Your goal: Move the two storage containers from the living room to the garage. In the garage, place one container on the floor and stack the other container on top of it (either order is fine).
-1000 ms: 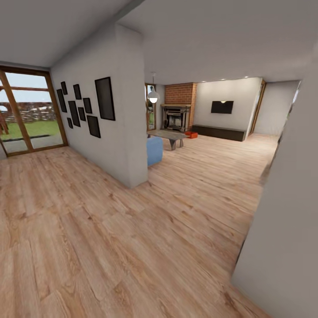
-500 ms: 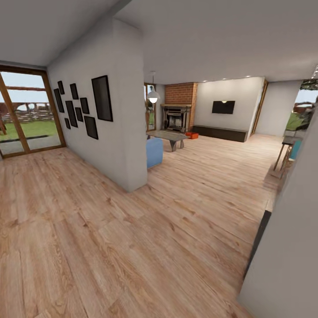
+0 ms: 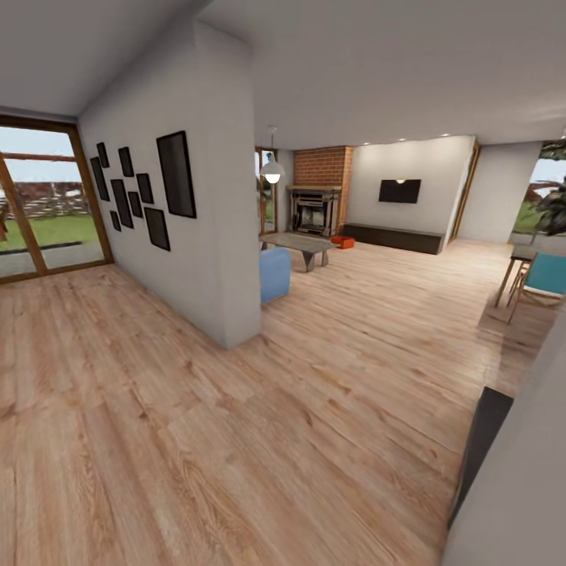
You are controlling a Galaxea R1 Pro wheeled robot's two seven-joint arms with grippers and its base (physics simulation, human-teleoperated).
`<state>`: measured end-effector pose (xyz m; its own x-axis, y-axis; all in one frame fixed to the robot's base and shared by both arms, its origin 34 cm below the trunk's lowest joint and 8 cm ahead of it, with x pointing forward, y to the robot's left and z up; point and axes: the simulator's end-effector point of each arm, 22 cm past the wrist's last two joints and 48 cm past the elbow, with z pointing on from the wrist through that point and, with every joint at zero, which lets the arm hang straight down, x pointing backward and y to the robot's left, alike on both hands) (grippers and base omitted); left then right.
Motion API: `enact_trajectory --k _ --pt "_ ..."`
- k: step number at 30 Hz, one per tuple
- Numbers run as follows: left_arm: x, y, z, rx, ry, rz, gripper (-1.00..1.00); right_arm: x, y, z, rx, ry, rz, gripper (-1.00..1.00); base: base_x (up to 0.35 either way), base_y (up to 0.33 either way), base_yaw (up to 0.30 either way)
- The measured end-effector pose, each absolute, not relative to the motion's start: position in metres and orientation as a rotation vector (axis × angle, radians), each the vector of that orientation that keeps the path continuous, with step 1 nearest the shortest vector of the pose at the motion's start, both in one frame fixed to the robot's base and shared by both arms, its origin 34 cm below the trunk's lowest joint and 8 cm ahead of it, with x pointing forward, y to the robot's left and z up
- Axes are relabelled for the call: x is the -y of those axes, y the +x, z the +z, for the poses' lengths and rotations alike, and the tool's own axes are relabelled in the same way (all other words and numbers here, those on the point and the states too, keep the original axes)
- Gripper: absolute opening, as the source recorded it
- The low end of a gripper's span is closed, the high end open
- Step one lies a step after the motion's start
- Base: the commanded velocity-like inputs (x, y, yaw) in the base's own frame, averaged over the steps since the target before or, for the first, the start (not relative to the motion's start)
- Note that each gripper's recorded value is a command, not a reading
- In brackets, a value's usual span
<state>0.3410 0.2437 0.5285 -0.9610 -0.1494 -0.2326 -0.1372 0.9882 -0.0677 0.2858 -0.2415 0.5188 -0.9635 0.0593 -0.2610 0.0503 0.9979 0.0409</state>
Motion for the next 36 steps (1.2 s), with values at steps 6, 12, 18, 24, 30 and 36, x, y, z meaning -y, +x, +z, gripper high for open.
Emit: enact_trajectory --k 6,12,18,24,30,36 --pt "-0.2438 0.341 0.5285 -2.894 -0.211 -0.074 1.0 0.2415 0.2858 0.5188 -2.875 0.08 0.049 1.0 0.326 0.0 0.0" --pt "-0.2435 0.341 0.5285 -2.894 -0.211 -0.075 1.0 0.2415 0.2858 0.5188 -2.875 0.08 0.049 1.0 0.327 0.0 0.0" --pt "-0.2431 0.341 0.5285 -2.894 -0.212 -0.076 1.0 0.2415 0.2858 0.5188 -2.875 0.08 0.049 1.0 0.327 0.0 0.0" --pt "-0.2431 0.341 0.5285 -2.894 -0.211 -0.076 1.0 0.2415 0.2858 0.5188 -2.875 0.08 0.049 1.0 0.327 0.0 0.0" --pt "-0.2429 0.341 0.5285 -2.894 -0.211 -0.076 1.0 0.2415 0.2858 0.5188 -2.875 0.08 0.049 1.0 0.327 0.0 0.0" --pt "-0.2428 0.341 0.5285 -2.894 -0.211 -0.076 1.0 0.2415 0.2858 0.5188 -2.875 0.08 0.049 1.0 0.327 0.0 0.0"
